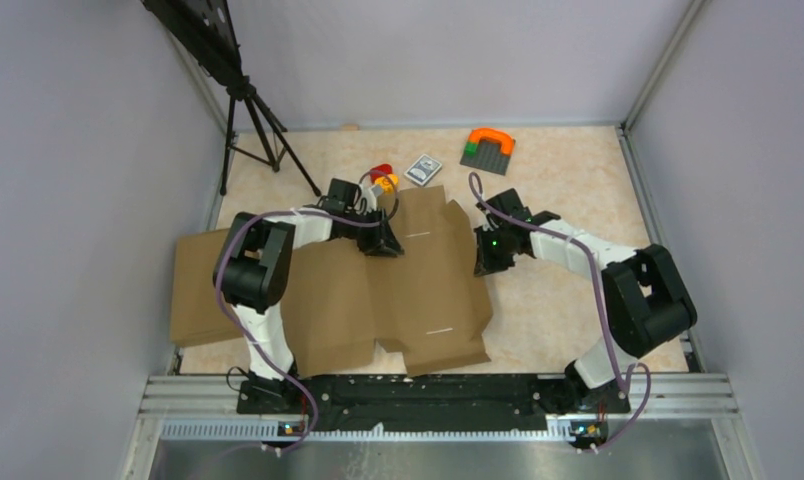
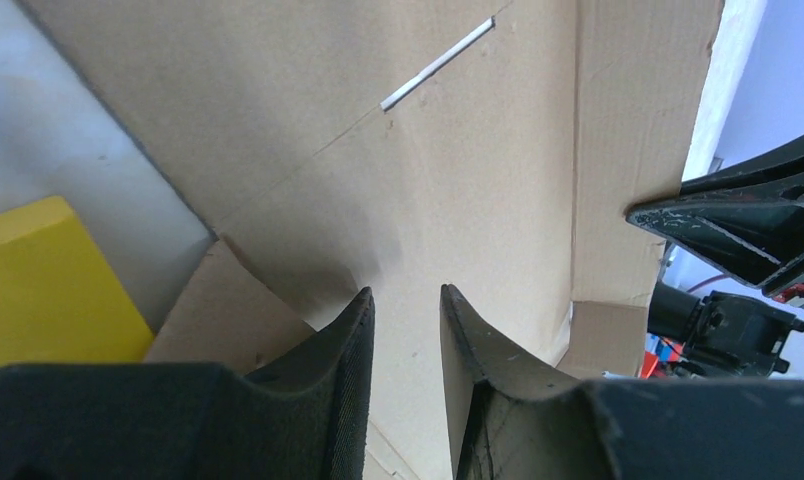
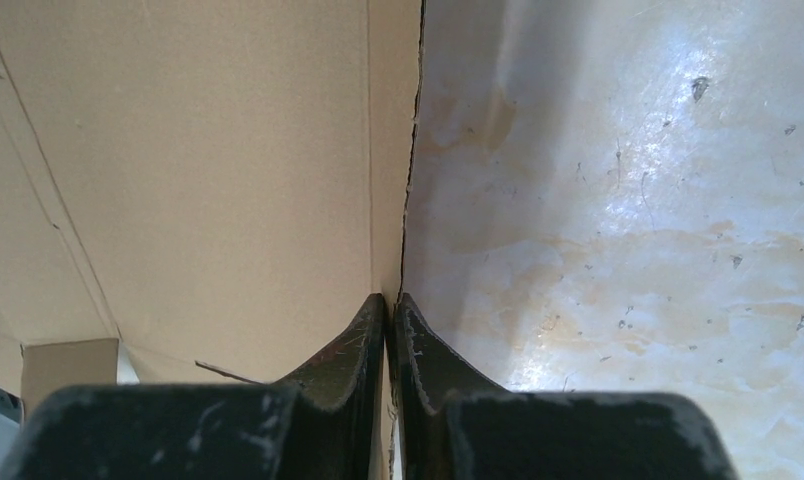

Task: Fold the paper box

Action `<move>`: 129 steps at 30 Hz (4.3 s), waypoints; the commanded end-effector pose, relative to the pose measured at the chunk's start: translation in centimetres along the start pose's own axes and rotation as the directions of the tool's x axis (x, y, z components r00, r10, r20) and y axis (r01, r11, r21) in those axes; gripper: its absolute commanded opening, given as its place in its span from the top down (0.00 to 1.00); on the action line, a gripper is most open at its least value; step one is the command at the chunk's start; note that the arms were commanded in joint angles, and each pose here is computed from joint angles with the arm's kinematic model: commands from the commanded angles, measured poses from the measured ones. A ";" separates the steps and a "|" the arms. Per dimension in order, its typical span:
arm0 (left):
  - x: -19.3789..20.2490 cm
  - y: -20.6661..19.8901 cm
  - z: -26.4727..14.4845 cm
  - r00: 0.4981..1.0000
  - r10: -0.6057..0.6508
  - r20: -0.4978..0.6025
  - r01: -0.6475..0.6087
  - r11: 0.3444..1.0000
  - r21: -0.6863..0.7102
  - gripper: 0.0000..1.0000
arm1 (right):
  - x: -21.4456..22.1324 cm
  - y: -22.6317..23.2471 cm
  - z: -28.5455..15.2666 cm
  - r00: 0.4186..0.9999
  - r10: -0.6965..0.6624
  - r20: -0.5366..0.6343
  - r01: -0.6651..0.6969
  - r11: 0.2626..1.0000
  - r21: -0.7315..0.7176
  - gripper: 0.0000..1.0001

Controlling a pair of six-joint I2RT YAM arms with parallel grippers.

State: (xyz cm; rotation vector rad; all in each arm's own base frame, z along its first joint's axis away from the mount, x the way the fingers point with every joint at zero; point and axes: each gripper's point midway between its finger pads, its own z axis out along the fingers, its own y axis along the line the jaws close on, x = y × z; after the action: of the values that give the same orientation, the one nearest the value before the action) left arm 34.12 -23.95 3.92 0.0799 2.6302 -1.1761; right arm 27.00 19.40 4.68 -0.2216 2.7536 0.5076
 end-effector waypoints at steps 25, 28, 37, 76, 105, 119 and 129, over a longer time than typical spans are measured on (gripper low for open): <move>11.0 -6.4 -11.5 0.997 0.045 0.065 -0.040 0.996 -0.075 0.64 | -3.2 -0.3 -0.3 0.995 0.030 0.094 -0.035 0.998 0.055 0.98; 14.8 -6.1 -11.7 1.000 0.020 -0.008 -0.021 0.996 -0.092 0.72 | -3.2 -0.2 -0.4 0.995 0.027 0.097 -0.032 0.998 0.049 0.98; 22.5 -10.7 -10.7 0.984 0.064 -0.163 -0.056 0.997 0.051 0.87 | -2.8 -0.2 -0.4 0.996 0.022 0.086 -0.026 0.998 0.049 0.98; 24.2 -12.3 -6.5 0.910 0.372 -0.183 -0.363 0.928 0.079 1.00 | -1.8 -0.3 -0.4 0.997 0.026 0.067 -0.029 0.999 0.038 0.97; 21.0 -5.5 -4.8 0.892 0.443 -0.086 -0.441 0.815 -0.377 1.00 | -1.6 0.2 -0.4 0.998 0.024 0.052 -0.025 1.000 0.013 0.97; 21.7 -1.8 -2.8 0.982 0.170 -0.078 -0.186 0.929 -0.318 1.00 | -1.4 0.1 -0.3 0.999 0.012 0.035 -0.013 1.000 0.016 0.97; 23.0 -0.5 -2.0 0.989 0.003 -0.151 -0.041 0.968 -0.250 1.00 | -1.0 0.0 -0.1 1.000 0.015 0.027 -0.015 1.000 0.013 0.97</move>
State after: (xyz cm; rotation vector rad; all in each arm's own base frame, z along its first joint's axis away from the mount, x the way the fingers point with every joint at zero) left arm 12.61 -25.07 1.56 0.1899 2.7776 -0.8427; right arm 28.07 19.39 5.02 -0.1667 2.7340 0.4790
